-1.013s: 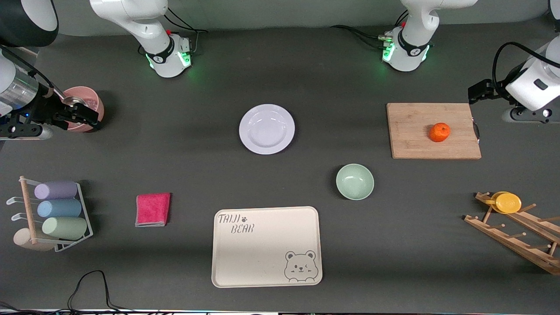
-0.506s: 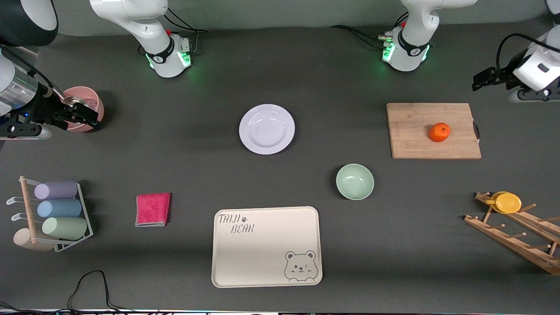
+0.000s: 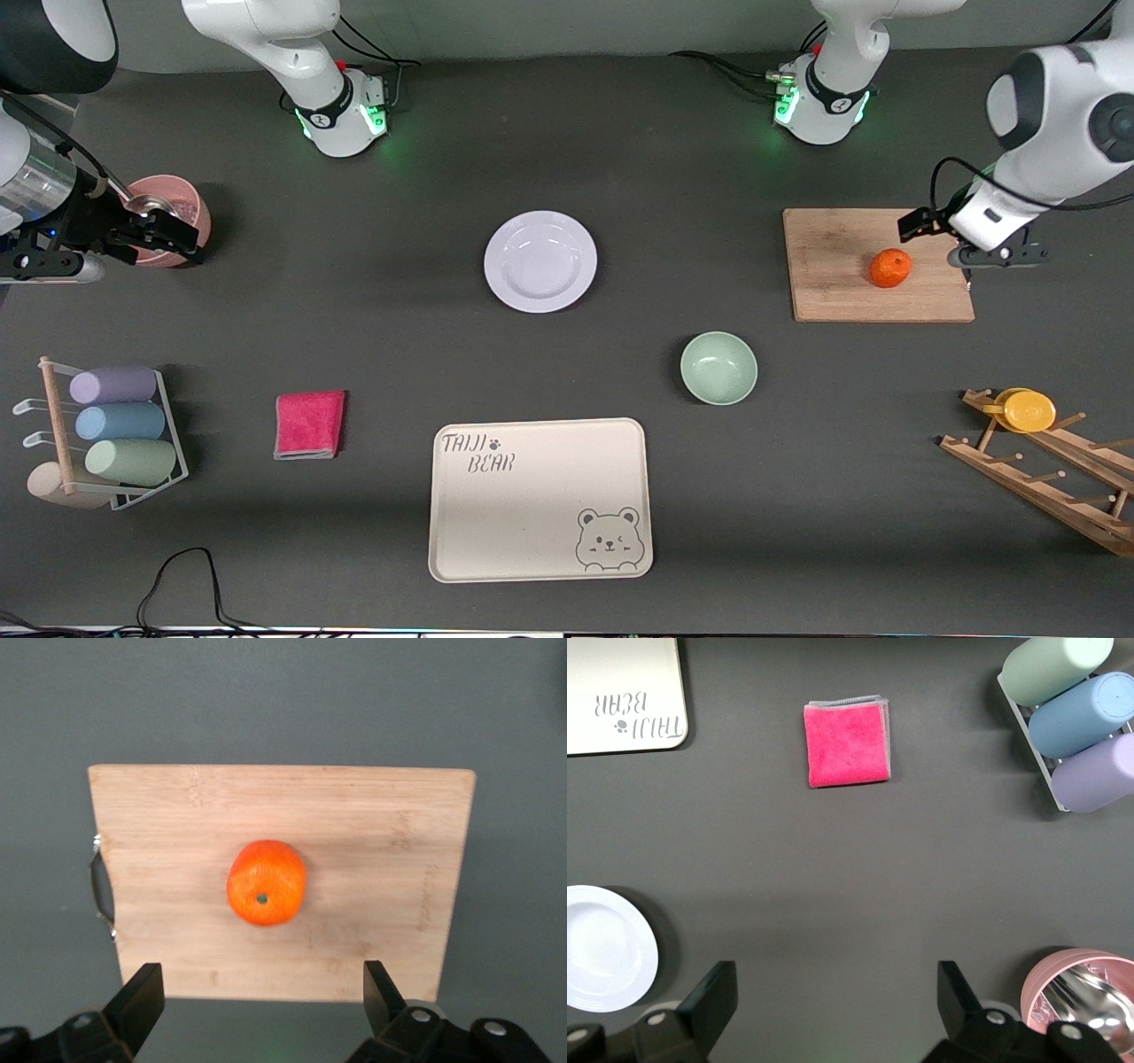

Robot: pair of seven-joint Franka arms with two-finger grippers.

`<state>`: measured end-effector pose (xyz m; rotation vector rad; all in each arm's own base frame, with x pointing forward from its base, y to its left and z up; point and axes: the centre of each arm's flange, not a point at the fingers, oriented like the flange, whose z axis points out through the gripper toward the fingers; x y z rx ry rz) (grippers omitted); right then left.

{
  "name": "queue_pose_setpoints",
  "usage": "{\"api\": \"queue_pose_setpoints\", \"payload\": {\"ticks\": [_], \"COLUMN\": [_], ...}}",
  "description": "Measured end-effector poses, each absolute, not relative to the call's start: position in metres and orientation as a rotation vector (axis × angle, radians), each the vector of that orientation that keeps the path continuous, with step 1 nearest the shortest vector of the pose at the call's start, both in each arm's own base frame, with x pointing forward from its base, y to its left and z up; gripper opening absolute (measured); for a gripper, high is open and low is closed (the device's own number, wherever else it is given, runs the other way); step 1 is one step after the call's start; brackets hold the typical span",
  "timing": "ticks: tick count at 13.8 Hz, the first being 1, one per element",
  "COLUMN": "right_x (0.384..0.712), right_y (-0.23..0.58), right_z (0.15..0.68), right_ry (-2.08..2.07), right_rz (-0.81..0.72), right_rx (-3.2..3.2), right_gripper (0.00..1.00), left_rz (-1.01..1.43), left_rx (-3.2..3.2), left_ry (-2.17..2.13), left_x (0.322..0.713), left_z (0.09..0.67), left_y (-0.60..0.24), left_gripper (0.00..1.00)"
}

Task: Place orange and plate with both arms
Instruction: 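Lower the left gripper onto the orange on the cutting board and grasp it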

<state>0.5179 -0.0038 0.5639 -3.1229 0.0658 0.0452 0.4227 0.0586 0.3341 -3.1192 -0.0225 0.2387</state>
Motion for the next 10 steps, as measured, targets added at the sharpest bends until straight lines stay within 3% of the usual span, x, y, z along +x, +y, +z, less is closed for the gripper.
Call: {"api": "queue_pose_setpoints", "payload": {"ticks": [5, 10], "right_x": [0.515, 0.513], "right_y": [-0.002, 0.002], "right_z": [0.565, 0.568], "right_ry": [0.061, 0.07], "right_rz": [0.061, 0.066], "right_rx": [-3.123, -3.075], "right_gripper": [1.0, 1.0], "left_rz": [0.236, 0.21], "left_rx": [-3.108, -3.104], "left_ry": [-0.029, -0.022], "left_x": [0.417, 0.406], "left_z": [0.257, 0.218], "left_y": [0.061, 0.059], "left_gripper": [1.0, 1.0]}}
